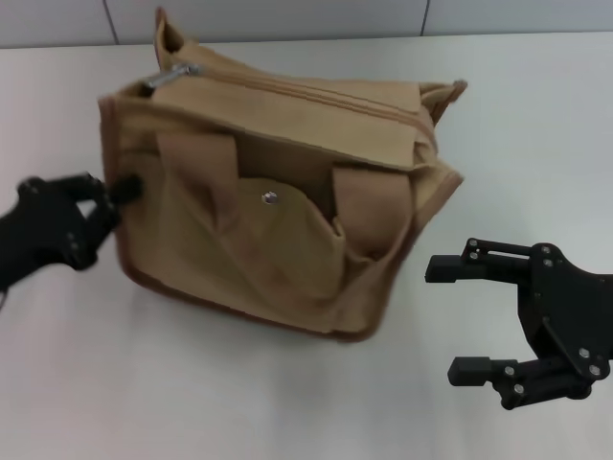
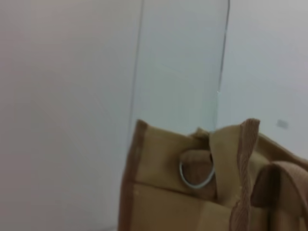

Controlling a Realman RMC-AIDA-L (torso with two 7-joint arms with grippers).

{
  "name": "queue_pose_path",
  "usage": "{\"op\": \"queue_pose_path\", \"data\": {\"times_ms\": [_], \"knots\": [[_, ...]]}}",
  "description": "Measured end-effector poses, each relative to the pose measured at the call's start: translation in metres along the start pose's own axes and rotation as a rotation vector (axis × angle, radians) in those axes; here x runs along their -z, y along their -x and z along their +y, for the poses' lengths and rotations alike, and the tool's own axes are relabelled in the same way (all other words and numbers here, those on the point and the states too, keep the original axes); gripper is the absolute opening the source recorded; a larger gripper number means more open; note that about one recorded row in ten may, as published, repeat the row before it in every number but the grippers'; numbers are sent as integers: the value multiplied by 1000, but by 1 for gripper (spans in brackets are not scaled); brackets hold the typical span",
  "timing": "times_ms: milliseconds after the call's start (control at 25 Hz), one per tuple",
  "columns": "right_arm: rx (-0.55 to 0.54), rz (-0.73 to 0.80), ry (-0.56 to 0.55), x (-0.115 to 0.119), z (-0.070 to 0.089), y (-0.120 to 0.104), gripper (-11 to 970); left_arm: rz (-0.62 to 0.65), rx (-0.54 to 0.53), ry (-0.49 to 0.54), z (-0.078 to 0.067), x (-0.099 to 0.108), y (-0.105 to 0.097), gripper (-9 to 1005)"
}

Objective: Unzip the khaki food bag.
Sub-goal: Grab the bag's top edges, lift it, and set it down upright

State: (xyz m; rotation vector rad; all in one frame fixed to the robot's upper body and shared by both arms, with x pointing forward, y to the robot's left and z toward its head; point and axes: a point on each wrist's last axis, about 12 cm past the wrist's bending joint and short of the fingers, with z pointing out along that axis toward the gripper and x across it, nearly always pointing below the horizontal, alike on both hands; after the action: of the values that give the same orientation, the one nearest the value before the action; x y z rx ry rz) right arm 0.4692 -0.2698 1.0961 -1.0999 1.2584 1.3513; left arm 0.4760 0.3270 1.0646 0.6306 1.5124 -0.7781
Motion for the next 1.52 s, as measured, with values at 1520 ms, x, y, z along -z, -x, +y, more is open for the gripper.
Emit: {"op": "queue_pose_path", "data": {"times_ms": [1520], "knots": [[84,-197,-364,-2,-19,-14,826,-164,-79,-304,-24,-49,18,59]]}}
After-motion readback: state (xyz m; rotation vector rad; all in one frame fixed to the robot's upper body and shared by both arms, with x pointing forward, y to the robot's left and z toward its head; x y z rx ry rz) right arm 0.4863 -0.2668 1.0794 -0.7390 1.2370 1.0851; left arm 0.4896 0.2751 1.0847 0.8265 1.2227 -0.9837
